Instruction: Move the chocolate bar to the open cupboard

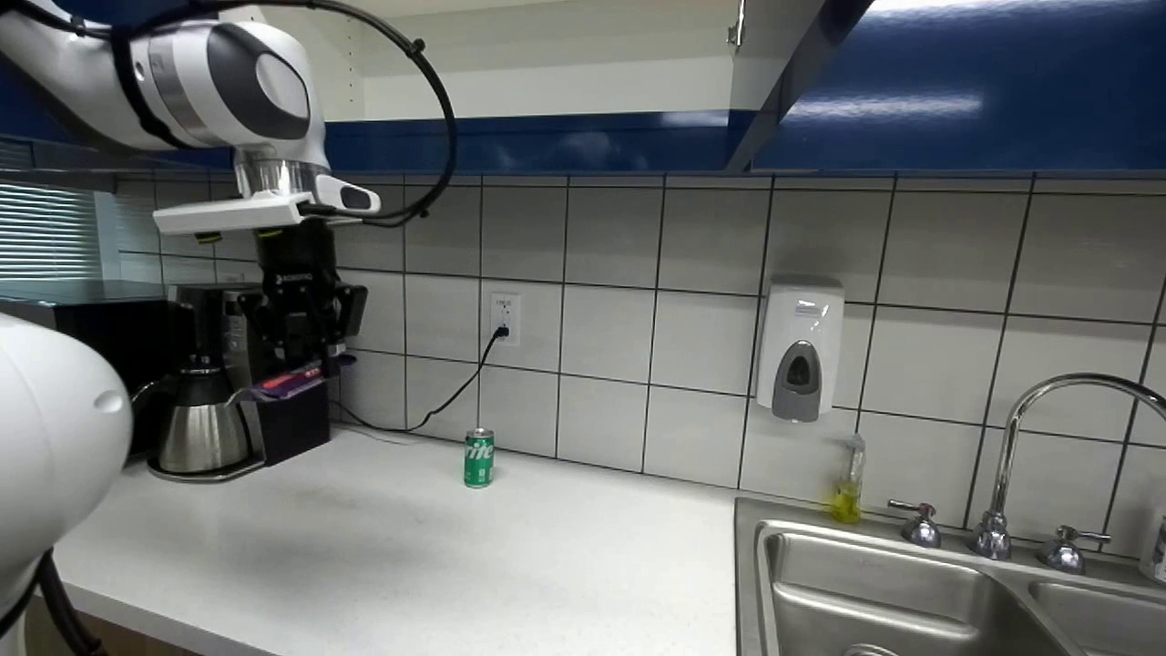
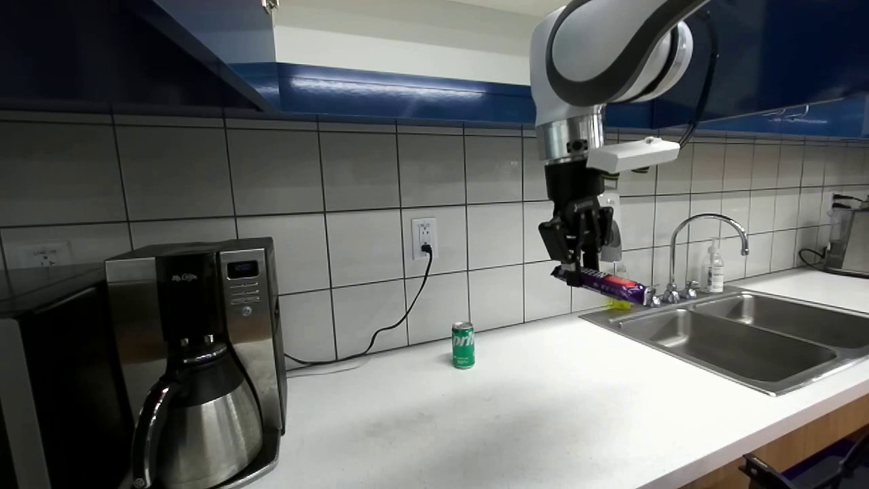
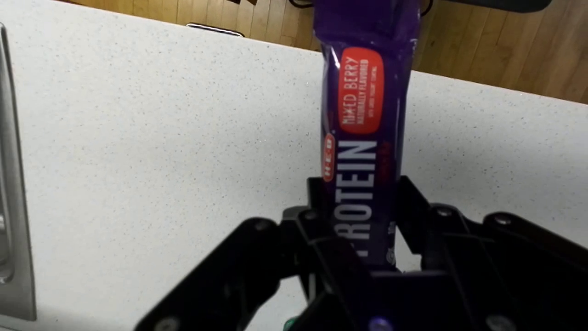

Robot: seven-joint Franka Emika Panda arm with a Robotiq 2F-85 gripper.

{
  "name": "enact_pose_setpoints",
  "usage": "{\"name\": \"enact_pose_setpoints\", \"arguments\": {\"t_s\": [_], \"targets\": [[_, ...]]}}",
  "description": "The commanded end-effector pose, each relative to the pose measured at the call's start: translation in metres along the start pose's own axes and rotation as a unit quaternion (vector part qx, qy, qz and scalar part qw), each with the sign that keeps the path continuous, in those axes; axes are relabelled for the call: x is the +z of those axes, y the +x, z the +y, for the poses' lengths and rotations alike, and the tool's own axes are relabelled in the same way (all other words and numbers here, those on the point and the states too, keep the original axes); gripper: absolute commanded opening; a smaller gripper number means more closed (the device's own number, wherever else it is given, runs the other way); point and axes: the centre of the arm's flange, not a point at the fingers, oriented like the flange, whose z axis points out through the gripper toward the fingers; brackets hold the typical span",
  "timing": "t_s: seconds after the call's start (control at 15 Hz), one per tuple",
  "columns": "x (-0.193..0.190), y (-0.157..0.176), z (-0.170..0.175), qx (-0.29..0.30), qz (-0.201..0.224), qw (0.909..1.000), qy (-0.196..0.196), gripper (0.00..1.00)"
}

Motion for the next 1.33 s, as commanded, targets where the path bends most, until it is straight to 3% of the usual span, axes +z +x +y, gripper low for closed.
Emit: {"name": "enact_pose_setpoints", "arguments": {"t_s": [0.0, 0.8, 1.27], "targets": [[-0.054, -0.010, -0.001, 0.018, 0.010, 0.9998, -0.005, 0.16], [-0.196, -0.009, -0.006, 0.057, 0.068, 0.9960, -0.016, 0.16], [-0.275, -0.019, -0.004, 0.092, 0.112, 0.9893, -0.013, 0.16]]}}
